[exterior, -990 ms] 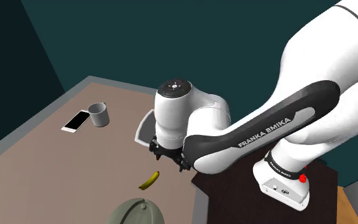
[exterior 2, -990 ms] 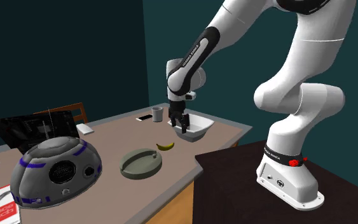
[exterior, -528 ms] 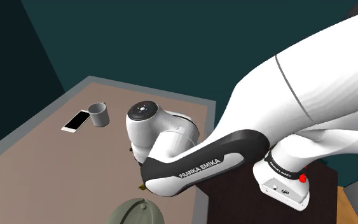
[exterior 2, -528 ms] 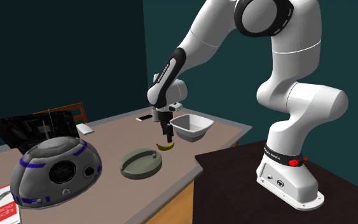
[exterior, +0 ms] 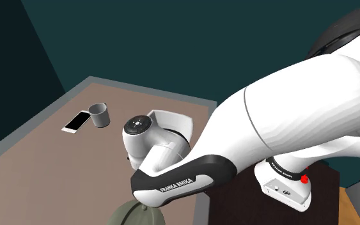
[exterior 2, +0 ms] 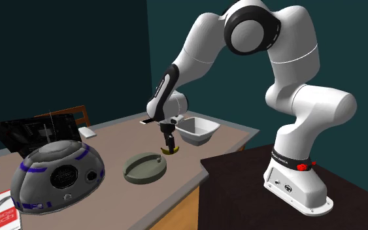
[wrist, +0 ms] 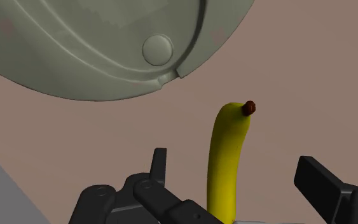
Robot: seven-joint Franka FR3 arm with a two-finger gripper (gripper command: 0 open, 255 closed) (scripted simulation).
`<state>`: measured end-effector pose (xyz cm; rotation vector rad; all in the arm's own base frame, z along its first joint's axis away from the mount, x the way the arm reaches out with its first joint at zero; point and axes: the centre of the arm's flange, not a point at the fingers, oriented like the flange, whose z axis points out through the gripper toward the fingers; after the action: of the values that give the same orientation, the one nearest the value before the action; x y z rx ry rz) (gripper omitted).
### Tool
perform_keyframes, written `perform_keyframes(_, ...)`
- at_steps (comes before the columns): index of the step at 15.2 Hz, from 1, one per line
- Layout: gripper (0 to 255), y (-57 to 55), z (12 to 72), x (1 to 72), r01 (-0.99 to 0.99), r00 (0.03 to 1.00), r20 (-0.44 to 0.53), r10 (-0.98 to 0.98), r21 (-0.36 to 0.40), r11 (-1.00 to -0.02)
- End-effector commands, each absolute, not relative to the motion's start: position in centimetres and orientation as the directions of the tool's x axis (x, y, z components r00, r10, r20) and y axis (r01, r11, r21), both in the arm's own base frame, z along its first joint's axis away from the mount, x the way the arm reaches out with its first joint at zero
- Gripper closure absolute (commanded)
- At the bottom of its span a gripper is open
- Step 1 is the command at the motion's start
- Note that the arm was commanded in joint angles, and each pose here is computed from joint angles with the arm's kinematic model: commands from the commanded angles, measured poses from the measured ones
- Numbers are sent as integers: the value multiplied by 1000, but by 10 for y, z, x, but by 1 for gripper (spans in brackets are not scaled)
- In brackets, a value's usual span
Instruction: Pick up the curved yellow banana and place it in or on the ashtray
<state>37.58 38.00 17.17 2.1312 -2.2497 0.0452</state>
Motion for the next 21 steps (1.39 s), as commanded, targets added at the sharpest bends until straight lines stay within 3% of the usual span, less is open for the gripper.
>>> perform_keyframes(1,0,381,163,374,-998,-54,50,-997,8,55)
perform_keyframes(8,0,381,163,374,-998,-54,51,-997,8,55)
perform_keyframes(9,255,381,163,374,-998,-54,51,-997,8,55)
perform_keyframes(21,255,381,179,374,-998,-54,50,-997,8,55)
